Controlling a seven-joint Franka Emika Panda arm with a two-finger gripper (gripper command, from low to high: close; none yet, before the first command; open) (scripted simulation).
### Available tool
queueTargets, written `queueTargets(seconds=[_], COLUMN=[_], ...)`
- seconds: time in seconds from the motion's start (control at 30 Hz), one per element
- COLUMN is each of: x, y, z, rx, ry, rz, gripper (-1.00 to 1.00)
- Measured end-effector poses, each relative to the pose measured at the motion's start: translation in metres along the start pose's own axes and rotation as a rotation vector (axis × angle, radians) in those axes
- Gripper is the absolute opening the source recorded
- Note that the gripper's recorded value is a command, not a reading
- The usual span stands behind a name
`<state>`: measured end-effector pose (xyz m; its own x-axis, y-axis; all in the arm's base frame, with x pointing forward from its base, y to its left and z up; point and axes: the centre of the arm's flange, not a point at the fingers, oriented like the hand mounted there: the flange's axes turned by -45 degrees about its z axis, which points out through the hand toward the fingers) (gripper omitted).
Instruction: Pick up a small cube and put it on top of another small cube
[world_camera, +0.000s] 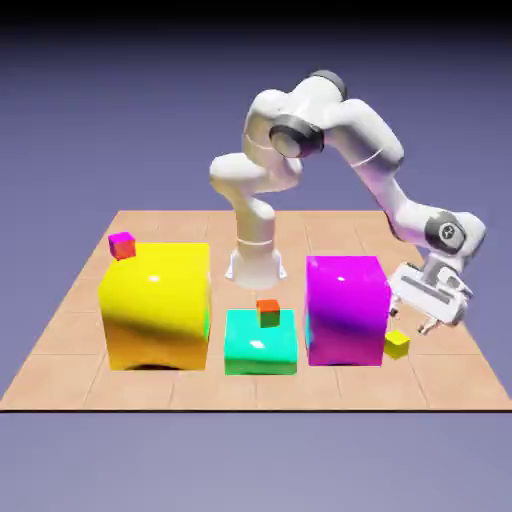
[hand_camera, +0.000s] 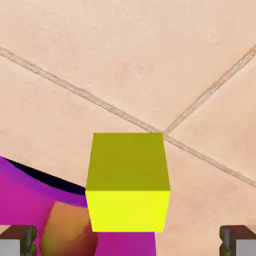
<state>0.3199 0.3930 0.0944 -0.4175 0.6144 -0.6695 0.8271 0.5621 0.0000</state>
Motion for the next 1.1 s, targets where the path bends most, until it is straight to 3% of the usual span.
queueTargets(seconds=[0.07, 0.2, 0.47, 0.8, 1.1], x=[0.0, 0.005, -0.003, -0.025, -0.089], y=[0.0, -0.016, -0.062, -0.158, -0.24], z=[0.0, -0.082, -0.105, -0.103, -0.063], rx=[0.0, -0.041, -0.523, -0.933, -1.014], ry=[0.0, -0.001, -0.05, -0.057, -0.028], rz=[0.0, -0.04, -0.219, -0.612, -0.956], gripper=[-1.0, -1.0, -1.0, -1.0, -1.0])
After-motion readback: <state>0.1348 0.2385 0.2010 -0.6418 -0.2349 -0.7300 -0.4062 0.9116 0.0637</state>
